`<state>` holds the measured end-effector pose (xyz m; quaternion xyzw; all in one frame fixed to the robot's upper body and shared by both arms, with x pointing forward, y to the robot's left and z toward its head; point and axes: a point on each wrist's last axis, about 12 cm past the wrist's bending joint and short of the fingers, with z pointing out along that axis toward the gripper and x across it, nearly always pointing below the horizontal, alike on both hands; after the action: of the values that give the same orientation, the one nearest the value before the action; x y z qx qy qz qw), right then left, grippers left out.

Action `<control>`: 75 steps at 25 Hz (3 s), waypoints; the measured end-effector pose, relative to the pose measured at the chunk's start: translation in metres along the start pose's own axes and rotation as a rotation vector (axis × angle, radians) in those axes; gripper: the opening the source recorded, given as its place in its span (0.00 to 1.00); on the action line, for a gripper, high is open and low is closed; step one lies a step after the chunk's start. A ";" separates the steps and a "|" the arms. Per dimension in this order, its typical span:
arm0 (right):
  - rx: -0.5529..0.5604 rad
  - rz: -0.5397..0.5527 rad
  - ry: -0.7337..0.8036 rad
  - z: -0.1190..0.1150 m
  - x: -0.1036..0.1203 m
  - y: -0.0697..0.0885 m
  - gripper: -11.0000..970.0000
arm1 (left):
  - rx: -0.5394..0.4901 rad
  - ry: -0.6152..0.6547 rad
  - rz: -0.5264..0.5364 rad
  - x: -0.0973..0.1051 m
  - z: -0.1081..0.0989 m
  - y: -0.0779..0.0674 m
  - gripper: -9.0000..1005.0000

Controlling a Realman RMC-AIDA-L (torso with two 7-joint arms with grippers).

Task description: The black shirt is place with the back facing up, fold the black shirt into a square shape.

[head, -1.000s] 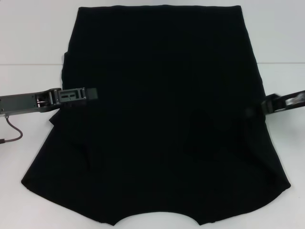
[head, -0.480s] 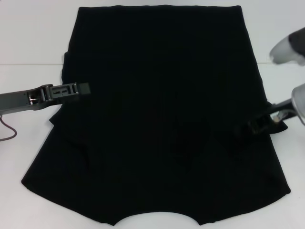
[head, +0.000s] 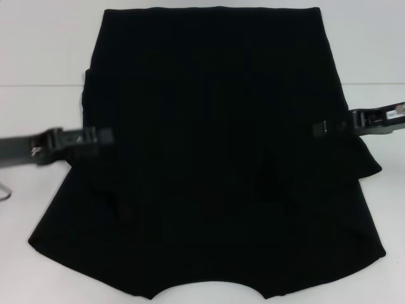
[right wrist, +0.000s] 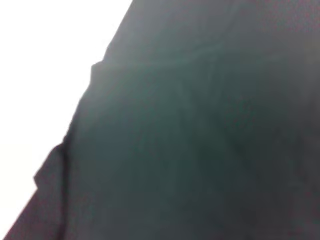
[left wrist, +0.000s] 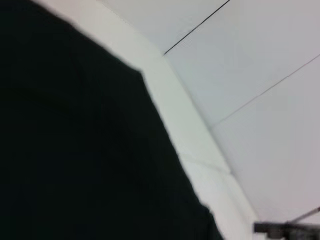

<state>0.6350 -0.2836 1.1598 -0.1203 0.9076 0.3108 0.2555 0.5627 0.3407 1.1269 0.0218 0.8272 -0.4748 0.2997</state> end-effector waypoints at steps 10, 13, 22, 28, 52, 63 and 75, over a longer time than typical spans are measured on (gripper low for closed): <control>-0.072 0.098 -0.009 -0.016 0.006 -0.006 0.70 | -0.247 0.182 -0.242 0.026 -0.048 0.018 0.67; -0.073 0.103 -0.006 -0.015 0.008 -0.007 0.71 | -0.294 0.181 -0.268 0.031 -0.050 0.025 0.66; -0.073 0.108 -0.005 -0.015 0.009 -0.007 0.71 | -0.403 0.163 -0.289 0.034 -0.052 0.038 0.64; -0.072 0.111 -0.005 -0.016 0.010 -0.008 0.71 | -0.432 0.161 -0.292 0.035 -0.051 0.042 0.63; -0.070 0.110 -0.003 -0.016 0.012 -0.010 0.71 | -0.384 0.236 -0.272 0.039 -0.019 0.039 0.58; -0.067 0.112 -0.003 -0.017 0.015 -0.012 0.71 | -0.384 0.222 -0.275 0.035 -0.012 0.039 0.56; -0.069 0.121 -0.007 -0.020 0.018 -0.016 0.71 | -0.397 0.228 -0.272 0.036 -0.012 0.040 0.24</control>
<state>0.6180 -0.3094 1.1562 -0.0727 0.9010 0.3572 0.2351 0.5404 0.3632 1.0820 -0.0953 0.9279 -0.3337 0.1364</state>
